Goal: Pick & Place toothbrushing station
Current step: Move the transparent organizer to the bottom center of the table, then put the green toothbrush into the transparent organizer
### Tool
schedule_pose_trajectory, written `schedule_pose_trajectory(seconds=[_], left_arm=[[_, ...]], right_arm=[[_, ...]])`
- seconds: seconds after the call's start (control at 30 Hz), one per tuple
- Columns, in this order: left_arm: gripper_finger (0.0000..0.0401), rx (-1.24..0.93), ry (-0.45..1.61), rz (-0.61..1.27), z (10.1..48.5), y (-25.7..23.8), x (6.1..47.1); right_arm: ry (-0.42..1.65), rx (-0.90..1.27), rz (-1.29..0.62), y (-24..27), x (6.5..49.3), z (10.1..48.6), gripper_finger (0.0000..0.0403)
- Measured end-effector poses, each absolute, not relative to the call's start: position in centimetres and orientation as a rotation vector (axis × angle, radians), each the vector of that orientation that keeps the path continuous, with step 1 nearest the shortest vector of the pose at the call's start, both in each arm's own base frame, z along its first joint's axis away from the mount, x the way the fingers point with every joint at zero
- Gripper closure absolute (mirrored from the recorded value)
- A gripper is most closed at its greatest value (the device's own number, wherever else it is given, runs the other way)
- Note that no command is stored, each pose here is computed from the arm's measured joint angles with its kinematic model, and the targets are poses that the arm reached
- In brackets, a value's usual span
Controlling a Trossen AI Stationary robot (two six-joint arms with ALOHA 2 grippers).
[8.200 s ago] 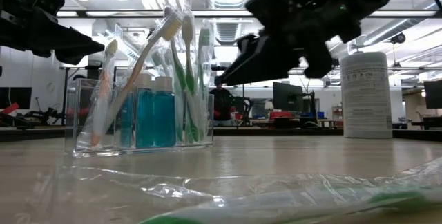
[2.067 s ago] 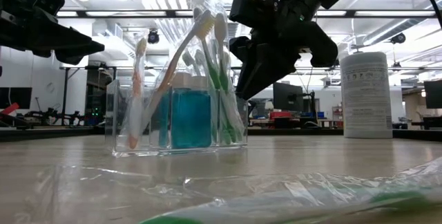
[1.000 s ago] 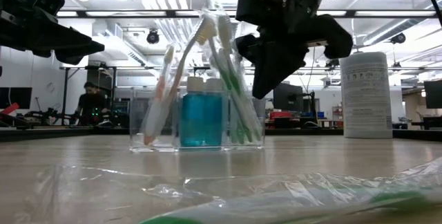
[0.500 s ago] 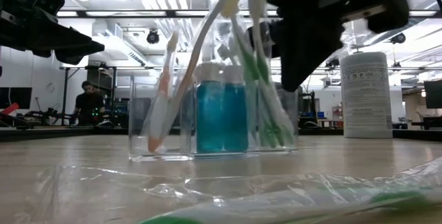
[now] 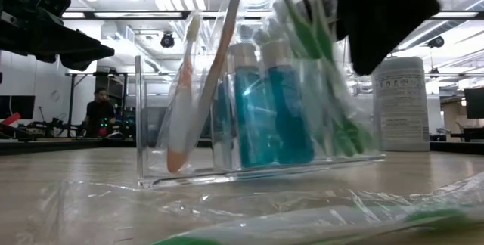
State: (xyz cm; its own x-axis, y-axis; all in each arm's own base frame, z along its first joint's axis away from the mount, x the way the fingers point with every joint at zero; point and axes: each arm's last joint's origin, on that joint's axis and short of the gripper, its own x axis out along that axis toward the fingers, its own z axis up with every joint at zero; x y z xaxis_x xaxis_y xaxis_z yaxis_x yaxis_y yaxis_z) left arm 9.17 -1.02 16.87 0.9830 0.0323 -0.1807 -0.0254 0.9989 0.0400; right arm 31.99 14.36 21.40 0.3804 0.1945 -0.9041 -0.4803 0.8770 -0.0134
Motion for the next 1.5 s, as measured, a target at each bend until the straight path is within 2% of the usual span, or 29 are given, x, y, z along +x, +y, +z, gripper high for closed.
schedule_pose_trajectory(seconds=[0.4,0.9,1.13,1.5], left_arm=[[0.022,0.038,0.183,0.029,16.9,-1.0,9.2],[0.022,0.038,0.182,0.029,16.9,-1.0,9.2],[0.022,0.038,0.182,0.029,16.9,-1.0,9.2],[0.022,0.038,0.182,0.03,16.9,-1.0,9.2]], right_arm=[[1.092,-0.327,0.375,17.1,30.6,21.3,0.0393],[1.091,-0.272,0.316,17.0,30.7,21.7,0.0348],[1.068,-0.228,0.215,16.3,29.6,24.3,0.033],[0.848,-0.224,0.11,16.9,25.5,28.9,0.0311]])
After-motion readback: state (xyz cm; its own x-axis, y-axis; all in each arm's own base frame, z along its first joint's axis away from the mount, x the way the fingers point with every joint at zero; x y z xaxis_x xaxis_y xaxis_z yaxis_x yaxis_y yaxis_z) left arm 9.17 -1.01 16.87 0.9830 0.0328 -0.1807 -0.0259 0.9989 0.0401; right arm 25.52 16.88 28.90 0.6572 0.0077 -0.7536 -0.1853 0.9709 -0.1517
